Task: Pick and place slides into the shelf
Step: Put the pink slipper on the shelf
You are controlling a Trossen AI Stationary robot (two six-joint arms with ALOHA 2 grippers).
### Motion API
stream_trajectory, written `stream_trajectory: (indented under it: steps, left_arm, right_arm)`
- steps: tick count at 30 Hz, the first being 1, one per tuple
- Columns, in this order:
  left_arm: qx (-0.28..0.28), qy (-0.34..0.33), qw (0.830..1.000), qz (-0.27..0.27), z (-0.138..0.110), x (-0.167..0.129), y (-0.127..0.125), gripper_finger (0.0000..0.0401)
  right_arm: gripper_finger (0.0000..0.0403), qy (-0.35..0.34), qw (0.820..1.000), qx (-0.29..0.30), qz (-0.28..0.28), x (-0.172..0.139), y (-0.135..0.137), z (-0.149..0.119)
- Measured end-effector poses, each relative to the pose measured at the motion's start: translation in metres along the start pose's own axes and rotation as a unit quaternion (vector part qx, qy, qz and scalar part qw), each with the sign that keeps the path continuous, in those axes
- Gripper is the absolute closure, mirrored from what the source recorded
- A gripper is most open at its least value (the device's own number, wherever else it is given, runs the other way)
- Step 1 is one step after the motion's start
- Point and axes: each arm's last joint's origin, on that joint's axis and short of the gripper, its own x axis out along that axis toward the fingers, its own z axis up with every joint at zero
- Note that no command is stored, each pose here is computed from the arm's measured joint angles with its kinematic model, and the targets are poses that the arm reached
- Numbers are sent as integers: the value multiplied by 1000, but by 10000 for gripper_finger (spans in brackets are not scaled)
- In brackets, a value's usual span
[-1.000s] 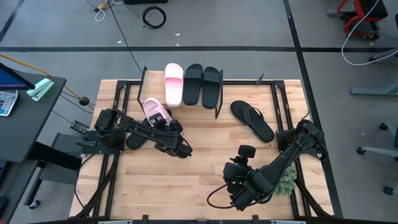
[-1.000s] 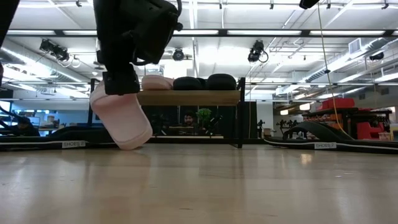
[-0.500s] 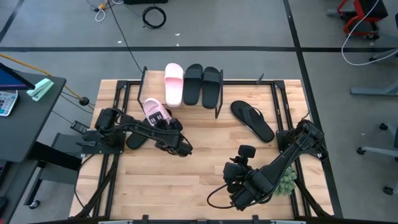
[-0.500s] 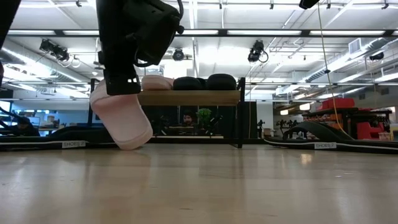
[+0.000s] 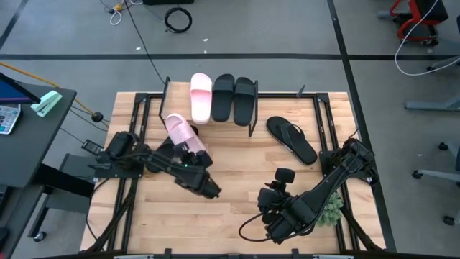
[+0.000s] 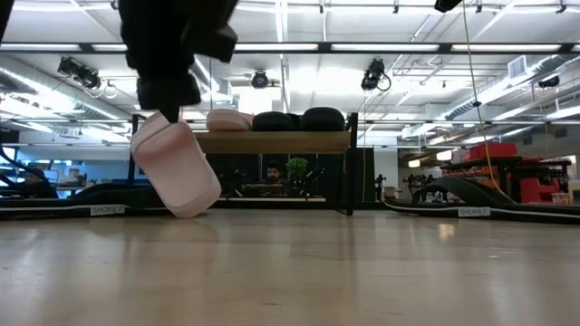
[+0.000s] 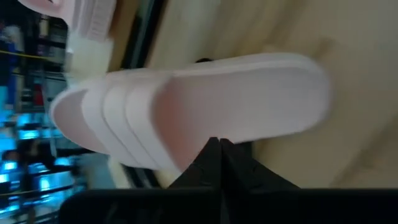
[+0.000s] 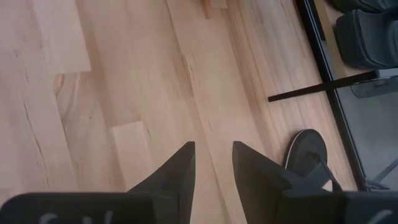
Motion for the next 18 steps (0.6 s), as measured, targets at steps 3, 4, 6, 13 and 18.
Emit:
stream_trajectory:
  steps: [3,4,6,13,18]
  left_arm:
    - [-13,-6,1000,-18,-5,-12,-4,398]
    - [-20,-9,1000,-20,-8,-14,-6,397]
    - [-50,-10,999,-19,-13,-15,-8,392]
    - [-111,73,991,-16,-33,-2,-16,342]
    - [-109,71,992,-2,-33,6,-15,274]
  right_arm:
    - [290,-2,1000,3,3,0,1,0]
    - [290,-2,1000,3,3,0,1,0]
    - [290,-2,1000,3,3,0,1,1]
    - [290,-2,1000,-3,3,0,1,0]
    - [290,-3,1000,-14,3,0,1,1]
